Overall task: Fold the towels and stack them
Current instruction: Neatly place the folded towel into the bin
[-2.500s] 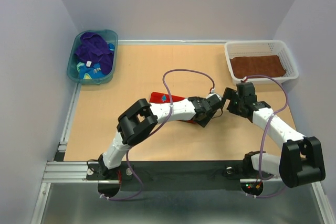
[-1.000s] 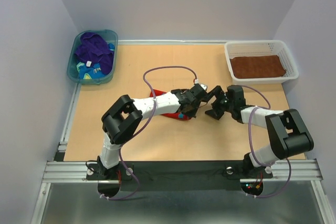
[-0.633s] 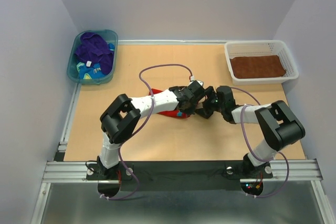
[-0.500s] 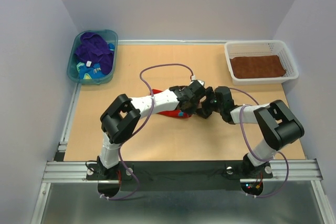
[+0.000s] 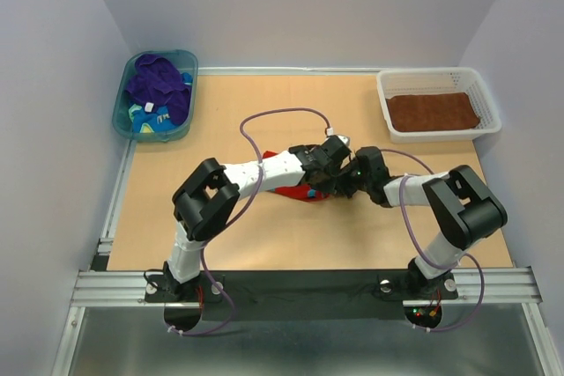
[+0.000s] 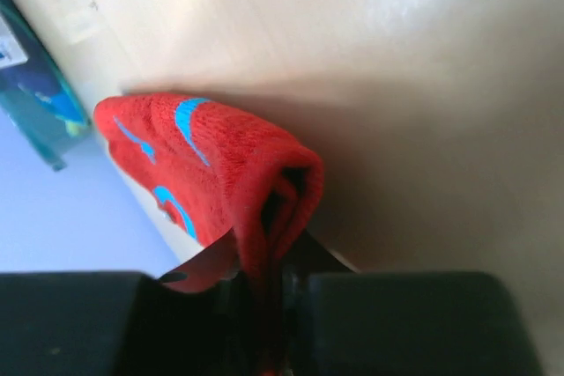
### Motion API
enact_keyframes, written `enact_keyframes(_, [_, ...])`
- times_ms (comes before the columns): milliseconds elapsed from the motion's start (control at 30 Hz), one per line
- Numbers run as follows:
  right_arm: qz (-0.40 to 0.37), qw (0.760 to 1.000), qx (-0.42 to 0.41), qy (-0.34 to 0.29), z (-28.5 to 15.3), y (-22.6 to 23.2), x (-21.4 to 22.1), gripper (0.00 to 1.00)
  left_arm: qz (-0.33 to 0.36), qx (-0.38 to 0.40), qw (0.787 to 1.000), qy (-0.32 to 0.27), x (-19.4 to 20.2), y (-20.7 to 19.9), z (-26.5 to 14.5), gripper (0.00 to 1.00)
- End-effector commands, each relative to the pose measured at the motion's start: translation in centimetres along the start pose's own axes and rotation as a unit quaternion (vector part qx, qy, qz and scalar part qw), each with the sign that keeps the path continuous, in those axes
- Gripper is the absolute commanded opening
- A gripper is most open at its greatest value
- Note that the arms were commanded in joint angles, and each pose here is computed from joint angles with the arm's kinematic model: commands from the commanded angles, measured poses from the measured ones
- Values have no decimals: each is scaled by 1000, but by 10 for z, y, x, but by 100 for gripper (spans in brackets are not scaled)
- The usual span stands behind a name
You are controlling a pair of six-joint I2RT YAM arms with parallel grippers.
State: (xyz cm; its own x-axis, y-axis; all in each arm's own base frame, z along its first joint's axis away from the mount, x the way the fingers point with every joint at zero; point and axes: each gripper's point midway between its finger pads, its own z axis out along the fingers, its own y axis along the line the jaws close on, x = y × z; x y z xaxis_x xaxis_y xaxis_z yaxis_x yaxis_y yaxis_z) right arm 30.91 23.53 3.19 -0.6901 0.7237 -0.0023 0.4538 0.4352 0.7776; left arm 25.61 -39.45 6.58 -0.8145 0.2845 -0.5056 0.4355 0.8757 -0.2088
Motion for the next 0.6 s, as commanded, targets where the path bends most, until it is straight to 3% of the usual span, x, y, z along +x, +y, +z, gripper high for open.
enact_keyframes(0, [-67,998,2,-18,-4,19,-5,5,-16,26,998,-51,-39,-13,-7,42])
enact_keyframes(100, [-102,995,7,-22,-8,25,-14,0,-12,31,997,-67,-50,-10,-17,60])
enact_keyframes(167, [-120,992,10,-21,-9,30,-19,0,-21,27,996,-79,-61,2,-26,65])
enact_keyframes(367, [-228,971,73,-4,-18,33,-52,1,-41,24,990,-133,-85,58,-77,75])
enact_keyframes(567, [-359,927,105,28,-35,59,-109,0,-44,-42,982,-179,-95,160,-118,83])
